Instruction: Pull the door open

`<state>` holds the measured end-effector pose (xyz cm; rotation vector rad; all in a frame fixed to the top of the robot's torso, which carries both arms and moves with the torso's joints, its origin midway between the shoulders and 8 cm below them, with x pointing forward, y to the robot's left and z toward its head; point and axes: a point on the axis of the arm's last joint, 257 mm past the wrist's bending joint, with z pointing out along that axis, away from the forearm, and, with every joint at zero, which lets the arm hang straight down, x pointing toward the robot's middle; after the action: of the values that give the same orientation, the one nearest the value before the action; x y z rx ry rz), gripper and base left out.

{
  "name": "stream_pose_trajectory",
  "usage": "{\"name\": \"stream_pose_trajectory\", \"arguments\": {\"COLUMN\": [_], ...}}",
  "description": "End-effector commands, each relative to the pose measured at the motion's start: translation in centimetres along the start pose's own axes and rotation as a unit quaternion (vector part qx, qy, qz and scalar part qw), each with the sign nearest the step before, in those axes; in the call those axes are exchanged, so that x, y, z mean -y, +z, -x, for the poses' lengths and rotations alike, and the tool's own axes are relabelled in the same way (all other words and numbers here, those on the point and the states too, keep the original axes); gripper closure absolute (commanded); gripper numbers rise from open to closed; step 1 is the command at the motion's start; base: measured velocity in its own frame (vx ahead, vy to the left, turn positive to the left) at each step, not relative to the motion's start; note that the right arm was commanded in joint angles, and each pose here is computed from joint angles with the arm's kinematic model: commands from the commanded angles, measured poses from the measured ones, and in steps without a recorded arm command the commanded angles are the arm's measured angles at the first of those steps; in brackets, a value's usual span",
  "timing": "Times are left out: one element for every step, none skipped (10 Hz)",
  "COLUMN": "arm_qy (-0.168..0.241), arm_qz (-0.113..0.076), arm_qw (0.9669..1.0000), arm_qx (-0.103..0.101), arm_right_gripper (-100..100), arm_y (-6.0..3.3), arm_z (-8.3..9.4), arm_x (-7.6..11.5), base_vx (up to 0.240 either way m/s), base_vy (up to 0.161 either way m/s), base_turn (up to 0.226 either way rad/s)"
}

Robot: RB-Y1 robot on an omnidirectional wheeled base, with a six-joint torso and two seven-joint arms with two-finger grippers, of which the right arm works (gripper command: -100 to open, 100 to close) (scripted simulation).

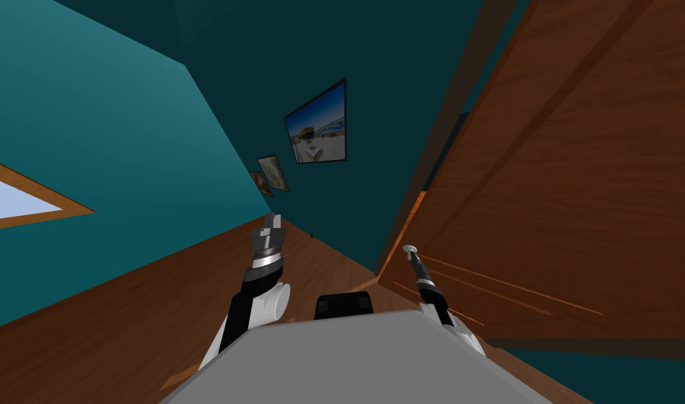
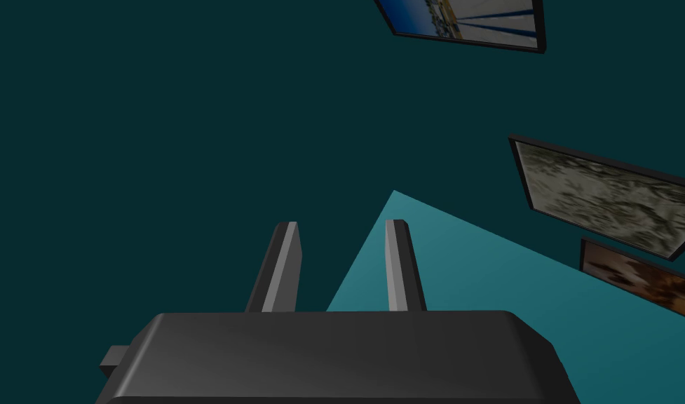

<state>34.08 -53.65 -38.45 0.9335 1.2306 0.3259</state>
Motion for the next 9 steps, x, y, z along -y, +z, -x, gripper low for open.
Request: {"name": "stream_pose_trajectory", "arguments": {"arm_qy": [0.032,0.049,0.058,0.080,0.083,0.107,0.108,0.133,0.150], "arm_qz": [0.002,0.003,0.003,0.004,0.004,0.005,0.005,0.006,0.008], "arm_qw": [0.9995,0.9988,0.9983,0.9968,0.9965,0.9942,0.9941,0.9911,0.9887], "arm_qx": [-0.002,-0.003,-0.003,-0.003,-0.003,-0.004,-0.004,-0.005,-0.006], "arm_right_gripper": [100,100,100,100,100,100,100,100,100], "arm_y": [0.14,0.32,0.32,0.50,0.50,0.67,0.67,0.84,1.02], "arm_z": [-0.6,-0.8,-0.8,-1.0,-1.0,-1.2,-1.2,-1.4,-1.6], "arm_x": [-0.4,-0.6,-0.6,-0.9,-0.9,-1.1,-1.1,-1.3,-1.5], "base_vx": [-0.032,-0.049,-0.038,-0.034,-0.029,-0.033,-0.030,-0.036,-0.048], "base_vy": [-0.010,-0.014,-0.013,-0.015,-0.007,-0.009,-0.011,-0.010,-0.012], "base_turn": [0.001,0.009,0.014,0.009,0.004,0.001,0.003,0.010,0.020]}}
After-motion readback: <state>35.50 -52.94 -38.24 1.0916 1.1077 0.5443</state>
